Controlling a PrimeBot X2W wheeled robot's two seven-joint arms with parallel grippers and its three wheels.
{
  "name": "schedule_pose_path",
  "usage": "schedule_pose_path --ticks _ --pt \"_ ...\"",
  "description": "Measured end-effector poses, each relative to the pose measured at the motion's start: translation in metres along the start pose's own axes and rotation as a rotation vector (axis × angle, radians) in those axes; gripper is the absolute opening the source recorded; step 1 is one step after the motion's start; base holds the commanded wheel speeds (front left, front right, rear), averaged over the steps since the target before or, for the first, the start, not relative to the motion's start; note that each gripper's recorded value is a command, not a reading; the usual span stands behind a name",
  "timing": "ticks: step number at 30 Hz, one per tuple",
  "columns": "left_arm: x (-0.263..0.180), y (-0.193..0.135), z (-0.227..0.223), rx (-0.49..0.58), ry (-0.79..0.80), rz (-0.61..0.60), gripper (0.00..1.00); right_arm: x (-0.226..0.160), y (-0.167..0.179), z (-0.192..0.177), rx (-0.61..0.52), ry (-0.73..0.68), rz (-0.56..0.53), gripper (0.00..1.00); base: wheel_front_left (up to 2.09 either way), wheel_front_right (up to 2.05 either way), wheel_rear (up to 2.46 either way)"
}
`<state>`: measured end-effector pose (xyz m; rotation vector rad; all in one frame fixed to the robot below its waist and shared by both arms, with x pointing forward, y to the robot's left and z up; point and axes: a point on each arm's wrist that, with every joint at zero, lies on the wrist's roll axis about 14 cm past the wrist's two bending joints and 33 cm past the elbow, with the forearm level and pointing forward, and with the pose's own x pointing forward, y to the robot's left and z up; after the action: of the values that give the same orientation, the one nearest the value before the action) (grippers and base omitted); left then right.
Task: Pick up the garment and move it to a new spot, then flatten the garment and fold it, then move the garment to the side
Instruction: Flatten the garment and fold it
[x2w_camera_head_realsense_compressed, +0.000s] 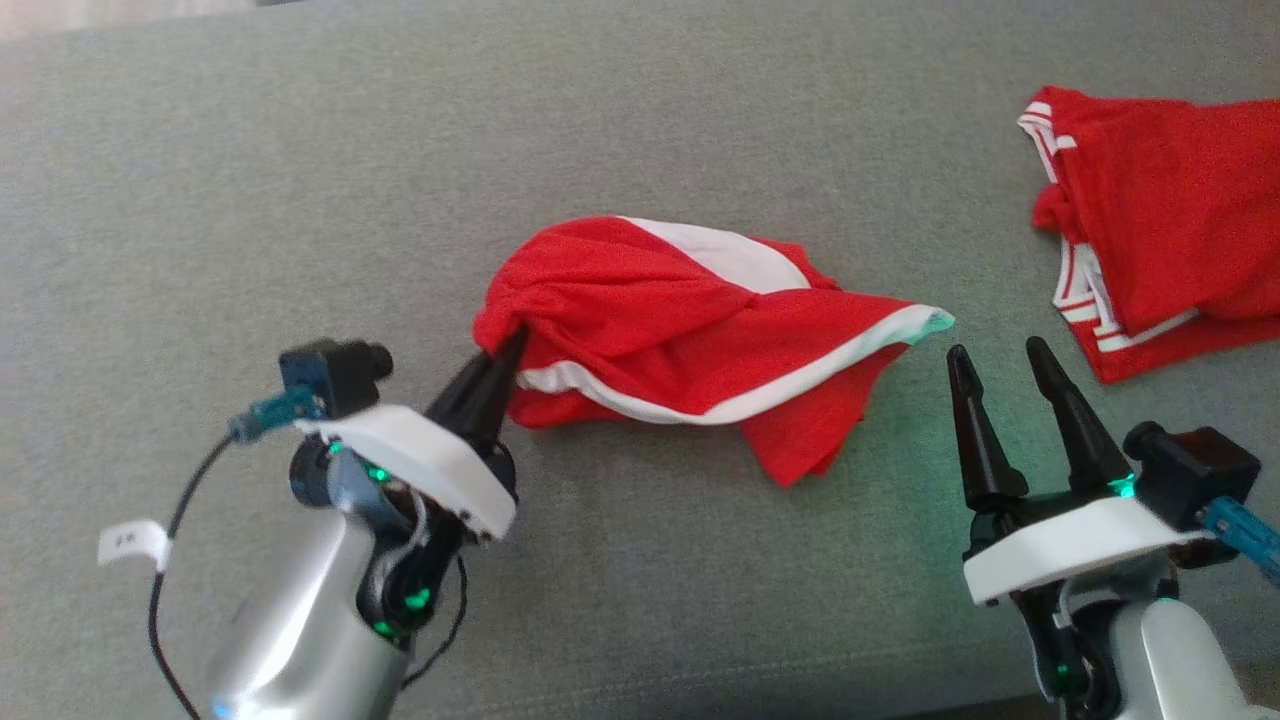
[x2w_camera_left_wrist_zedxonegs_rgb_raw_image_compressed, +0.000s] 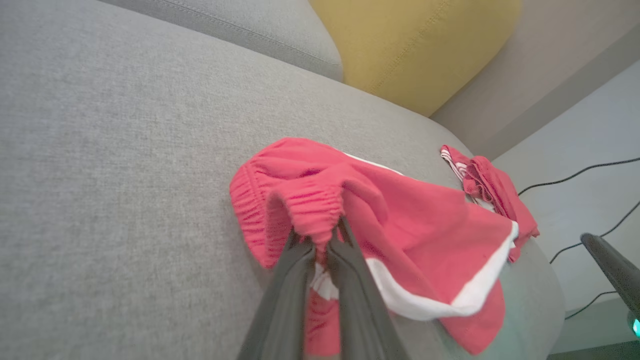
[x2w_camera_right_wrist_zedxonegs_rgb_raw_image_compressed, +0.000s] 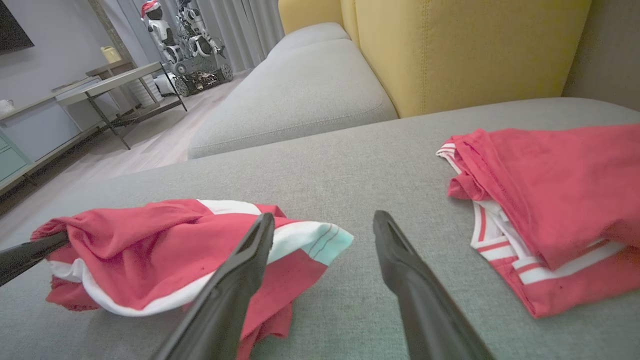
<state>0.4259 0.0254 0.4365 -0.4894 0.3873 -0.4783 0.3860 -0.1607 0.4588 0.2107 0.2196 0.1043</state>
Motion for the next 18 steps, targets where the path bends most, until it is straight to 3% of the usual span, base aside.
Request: schedule_pose_path --ticks 9,10,11,12,13,18 --pt "0.032 0.027 -0.022 -0.025 0.090 0.082 0.00 -0.001 -0.014 -0.005 0.022 0.016 -0.044 1.00 0.00 0.00 0.00" --pt "0.033 0.028 -0.023 -0.019 0.092 0.086 0.36 -0.001 -0.015 -0.005 0.023 0.015 -0.046 1.00 0.00 0.00 0.00" --pt "0.034 0.030 -0.023 -0.018 0.088 0.091 0.88 -0.001 -0.015 -0.005 0.023 0.014 -0.047 1.00 0.00 0.00 0.00" --pt "0.033 0.031 -0.022 -0.012 0.078 0.096 0.88 -0.001 -0.016 -0.005 0.023 0.011 -0.047 1.00 0.00 0.00 0.00" --pt "0.032 0.033 -0.021 0.003 0.069 0.101 1.00 -0.001 -0.016 -0.005 0.024 0.011 -0.048 1.00 0.00 0.00 0.00" --pt "0.025 0.036 -0.012 0.060 0.009 0.124 1.00 0.001 -0.012 -0.002 0.030 0.000 -0.034 1.00 0.00 0.00 0.00"
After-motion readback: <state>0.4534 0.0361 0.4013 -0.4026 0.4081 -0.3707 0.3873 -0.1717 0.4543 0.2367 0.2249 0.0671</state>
